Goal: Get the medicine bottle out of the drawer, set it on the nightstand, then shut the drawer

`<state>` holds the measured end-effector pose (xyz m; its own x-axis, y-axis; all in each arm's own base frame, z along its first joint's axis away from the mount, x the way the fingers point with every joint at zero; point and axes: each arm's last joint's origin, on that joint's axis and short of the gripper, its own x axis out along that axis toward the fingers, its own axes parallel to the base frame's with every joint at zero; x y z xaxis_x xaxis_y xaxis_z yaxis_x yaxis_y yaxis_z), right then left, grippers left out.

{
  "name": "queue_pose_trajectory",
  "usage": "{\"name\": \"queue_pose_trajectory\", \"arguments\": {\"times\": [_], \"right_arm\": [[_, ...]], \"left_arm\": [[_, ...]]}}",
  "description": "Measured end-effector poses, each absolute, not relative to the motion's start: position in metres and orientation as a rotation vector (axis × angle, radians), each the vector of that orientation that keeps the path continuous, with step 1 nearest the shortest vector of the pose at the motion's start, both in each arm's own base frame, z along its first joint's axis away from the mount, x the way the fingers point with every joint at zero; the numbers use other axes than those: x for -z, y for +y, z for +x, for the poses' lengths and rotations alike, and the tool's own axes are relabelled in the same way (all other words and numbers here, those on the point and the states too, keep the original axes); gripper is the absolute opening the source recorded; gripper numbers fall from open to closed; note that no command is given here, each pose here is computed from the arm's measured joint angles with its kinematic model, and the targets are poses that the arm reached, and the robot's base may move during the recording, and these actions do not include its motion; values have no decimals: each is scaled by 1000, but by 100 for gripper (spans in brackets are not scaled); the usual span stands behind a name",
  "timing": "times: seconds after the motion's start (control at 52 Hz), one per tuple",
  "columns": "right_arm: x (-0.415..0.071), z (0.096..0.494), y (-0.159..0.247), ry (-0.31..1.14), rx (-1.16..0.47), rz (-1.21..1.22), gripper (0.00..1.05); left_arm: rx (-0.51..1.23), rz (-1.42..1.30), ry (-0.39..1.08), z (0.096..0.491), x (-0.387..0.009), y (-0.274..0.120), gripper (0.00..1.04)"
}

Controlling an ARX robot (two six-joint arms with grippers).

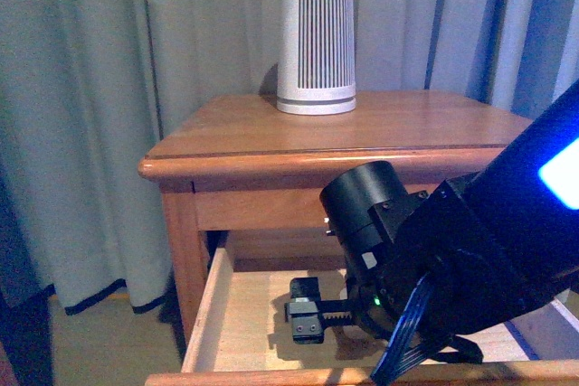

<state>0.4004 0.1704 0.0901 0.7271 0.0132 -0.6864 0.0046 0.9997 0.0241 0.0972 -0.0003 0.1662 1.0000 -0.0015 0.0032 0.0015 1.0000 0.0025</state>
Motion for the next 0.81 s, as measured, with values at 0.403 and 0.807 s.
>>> {"name": "queue_pose_trajectory", "arguments": {"times": [0.403,0.807], "right_arm": [[-77,412,177,751,15,20,73],[-103,401,168,720,83,20,30]], "left_arm": [[2,2,-3,97,-166,0,98],[2,2,-3,97,-166,0,98]]}}
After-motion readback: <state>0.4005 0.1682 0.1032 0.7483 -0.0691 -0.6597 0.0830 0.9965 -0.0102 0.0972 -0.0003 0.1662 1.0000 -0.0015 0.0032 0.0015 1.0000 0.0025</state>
